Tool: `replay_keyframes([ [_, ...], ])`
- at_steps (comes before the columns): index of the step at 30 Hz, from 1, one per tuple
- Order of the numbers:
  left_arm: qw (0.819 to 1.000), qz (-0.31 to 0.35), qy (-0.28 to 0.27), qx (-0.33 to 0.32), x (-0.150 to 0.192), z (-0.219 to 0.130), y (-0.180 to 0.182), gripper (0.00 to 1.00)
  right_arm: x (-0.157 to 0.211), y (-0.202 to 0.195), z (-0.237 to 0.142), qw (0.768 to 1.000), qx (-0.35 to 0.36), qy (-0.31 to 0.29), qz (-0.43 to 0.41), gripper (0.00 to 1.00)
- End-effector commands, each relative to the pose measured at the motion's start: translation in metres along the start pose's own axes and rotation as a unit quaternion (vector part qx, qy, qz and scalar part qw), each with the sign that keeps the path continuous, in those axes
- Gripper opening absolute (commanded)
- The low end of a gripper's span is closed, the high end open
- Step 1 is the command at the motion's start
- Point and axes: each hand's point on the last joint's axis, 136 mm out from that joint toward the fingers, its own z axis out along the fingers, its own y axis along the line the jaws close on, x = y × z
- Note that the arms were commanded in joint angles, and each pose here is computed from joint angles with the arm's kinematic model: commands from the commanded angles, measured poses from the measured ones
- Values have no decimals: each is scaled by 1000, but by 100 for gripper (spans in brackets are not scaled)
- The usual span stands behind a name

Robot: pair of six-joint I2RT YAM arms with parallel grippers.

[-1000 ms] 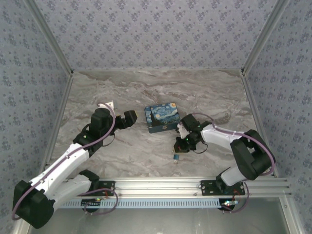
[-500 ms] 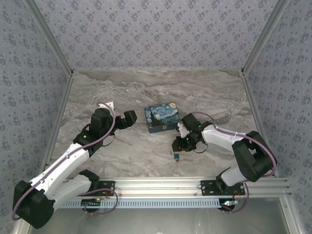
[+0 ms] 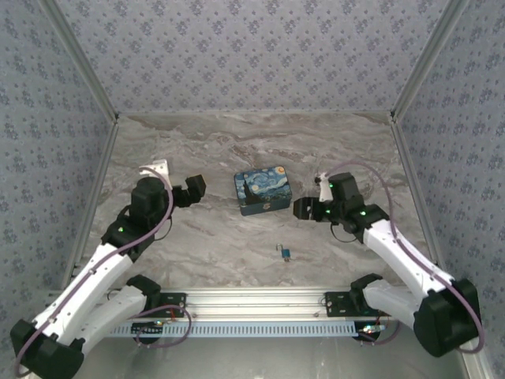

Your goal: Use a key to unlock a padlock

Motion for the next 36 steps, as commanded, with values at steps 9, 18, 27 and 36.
replay_keyframes([
  [9,980,147,-66,-116,-16,-23,48,100,-69,-58,-73,969,119,-215,-24,100],
  [18,952,243,-30,-182,8,-1,76,99,-73,-120,-78,921,248,-290,-84,100],
  [27,961,199,32,-187,39,34,108,99,-44,-169,-49,912,292,-284,-56,100],
  [36,974,141,12,-175,46,49,135,99,-66,-172,-18,918,248,-292,-102,100],
])
